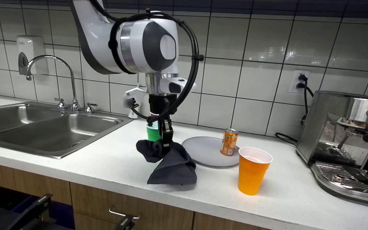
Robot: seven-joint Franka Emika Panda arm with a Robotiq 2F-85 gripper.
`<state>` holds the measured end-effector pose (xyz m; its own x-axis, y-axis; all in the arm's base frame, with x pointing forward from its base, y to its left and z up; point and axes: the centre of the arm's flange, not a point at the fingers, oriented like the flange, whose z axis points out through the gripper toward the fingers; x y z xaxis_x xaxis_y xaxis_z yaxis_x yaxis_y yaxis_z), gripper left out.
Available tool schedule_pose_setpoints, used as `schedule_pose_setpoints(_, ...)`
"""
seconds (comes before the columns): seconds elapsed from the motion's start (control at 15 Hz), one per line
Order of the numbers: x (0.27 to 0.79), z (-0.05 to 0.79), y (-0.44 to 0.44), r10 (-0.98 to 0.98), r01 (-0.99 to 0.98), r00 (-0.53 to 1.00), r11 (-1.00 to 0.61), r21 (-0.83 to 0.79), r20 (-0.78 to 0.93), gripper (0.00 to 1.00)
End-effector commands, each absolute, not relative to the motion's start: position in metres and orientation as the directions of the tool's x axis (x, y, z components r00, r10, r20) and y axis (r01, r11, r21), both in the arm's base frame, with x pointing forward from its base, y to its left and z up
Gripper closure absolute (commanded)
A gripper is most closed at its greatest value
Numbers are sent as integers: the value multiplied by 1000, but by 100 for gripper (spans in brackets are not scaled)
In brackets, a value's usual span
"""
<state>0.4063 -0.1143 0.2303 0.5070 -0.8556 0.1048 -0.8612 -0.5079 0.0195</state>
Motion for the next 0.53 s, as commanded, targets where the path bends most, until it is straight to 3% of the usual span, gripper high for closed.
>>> schedule_pose_setpoints(0.0, 426, 219, -114, -857, -863, 505, -505, 26, 102, 98)
schedule_pose_setpoints(0.47, 439, 198, -120, -859, -863, 505, -502, 50, 90, 98)
